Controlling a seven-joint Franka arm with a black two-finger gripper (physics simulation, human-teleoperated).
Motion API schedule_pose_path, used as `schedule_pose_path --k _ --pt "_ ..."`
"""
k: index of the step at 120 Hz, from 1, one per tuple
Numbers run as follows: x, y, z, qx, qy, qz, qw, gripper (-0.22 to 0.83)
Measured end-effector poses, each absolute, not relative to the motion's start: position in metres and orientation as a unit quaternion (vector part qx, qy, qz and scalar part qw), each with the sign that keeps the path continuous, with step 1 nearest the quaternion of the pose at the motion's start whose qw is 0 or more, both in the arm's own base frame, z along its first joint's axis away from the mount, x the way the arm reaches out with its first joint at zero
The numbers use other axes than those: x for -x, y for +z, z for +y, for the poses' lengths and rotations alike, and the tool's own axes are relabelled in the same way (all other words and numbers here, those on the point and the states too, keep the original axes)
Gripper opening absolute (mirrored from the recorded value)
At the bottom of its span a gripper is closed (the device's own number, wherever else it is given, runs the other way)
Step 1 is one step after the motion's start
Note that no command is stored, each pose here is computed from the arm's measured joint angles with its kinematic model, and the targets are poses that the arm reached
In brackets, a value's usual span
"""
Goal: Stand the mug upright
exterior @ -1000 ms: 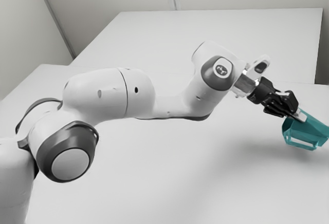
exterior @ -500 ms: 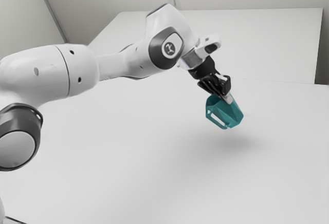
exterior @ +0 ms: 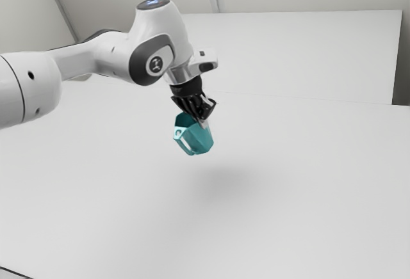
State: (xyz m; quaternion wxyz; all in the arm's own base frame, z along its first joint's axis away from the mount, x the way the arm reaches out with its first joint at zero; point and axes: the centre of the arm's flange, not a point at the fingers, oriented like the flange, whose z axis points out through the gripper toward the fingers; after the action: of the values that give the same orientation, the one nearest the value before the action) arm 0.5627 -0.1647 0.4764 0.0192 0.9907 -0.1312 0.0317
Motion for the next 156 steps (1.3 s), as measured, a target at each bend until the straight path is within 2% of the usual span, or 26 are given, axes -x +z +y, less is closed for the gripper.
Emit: schedule_pose_path --k 41,104,156 --pt "-0.538 0.441 -0.116 -0.997 0.005 -0.078 -0.019 -0.17" --pt "-0.537 0.387 -0.097 -0.997 0.018 -0.057 -0.042 -0.17" --pt "-0.537 0.368 -0.106 -0.997 0.026 -0.056 -0.039 -0.17"
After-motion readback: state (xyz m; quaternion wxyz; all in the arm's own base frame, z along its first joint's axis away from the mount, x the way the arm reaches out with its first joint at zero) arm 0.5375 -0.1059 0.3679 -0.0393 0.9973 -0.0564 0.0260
